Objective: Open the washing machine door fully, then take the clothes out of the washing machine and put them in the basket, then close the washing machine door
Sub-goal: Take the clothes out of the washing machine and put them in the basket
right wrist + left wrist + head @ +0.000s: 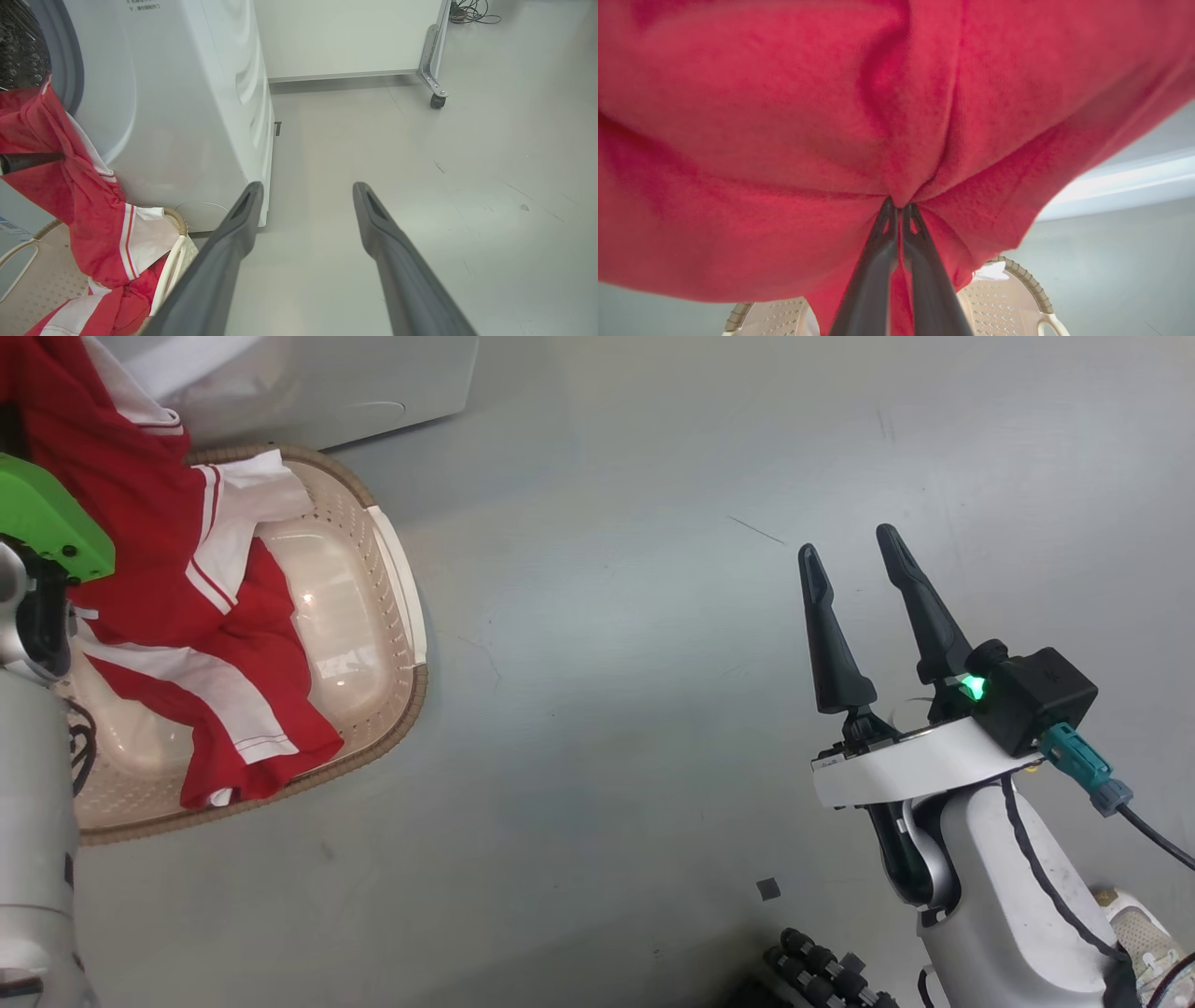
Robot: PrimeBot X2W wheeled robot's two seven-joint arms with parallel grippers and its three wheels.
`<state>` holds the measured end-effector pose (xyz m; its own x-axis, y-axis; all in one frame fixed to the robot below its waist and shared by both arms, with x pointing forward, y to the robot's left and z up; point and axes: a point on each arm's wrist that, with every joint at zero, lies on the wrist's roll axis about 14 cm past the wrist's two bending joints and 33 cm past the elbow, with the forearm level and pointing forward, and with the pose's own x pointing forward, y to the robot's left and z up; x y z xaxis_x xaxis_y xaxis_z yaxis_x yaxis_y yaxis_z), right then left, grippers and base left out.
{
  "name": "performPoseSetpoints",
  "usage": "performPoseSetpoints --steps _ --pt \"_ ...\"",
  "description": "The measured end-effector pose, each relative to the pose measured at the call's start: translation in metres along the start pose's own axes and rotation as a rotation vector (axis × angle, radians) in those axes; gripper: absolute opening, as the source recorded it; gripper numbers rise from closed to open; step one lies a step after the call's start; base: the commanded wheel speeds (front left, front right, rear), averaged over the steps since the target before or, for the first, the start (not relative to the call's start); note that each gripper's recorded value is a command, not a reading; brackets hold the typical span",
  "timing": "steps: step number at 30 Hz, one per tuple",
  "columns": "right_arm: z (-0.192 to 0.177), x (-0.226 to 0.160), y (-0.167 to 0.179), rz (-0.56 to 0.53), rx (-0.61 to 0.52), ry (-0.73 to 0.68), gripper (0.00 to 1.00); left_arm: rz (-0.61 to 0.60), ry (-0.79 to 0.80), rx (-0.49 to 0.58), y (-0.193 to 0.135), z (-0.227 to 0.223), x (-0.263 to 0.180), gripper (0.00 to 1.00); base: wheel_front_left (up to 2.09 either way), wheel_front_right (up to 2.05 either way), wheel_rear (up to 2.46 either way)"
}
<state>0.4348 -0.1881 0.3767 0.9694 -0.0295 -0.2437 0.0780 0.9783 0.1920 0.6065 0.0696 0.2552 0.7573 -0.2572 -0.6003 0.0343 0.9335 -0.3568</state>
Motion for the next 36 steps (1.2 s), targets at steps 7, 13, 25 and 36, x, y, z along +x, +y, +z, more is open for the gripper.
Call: performPoseSetpoints --steps 7,13,25,36 --pt "0.002 0.005 0.001 0.003 0.000 -0.010 1.00 -0.006 -0.047 -0.008 0.001 0.004 -0.003 0.00 0.00 0.00 0.00" --pt "0.002 0.009 0.003 0.008 -0.014 -0.015 1.00 -0.033 -0.143 -0.012 -0.007 0.012 -0.015 0.00 0.00 0.00 0.00" --pt "0.005 0.018 0.018 0.055 -0.035 -0.034 1.00 -0.067 -0.344 -0.016 -0.015 0.026 -0.053 0.00 0.00 0.00 0.00" --pt "0.011 0.014 0.028 0.092 -0.057 -0.047 1.00 -0.083 -0.437 0.035 -0.020 0.045 -0.095 0.00 0.00 0.00 0.00"
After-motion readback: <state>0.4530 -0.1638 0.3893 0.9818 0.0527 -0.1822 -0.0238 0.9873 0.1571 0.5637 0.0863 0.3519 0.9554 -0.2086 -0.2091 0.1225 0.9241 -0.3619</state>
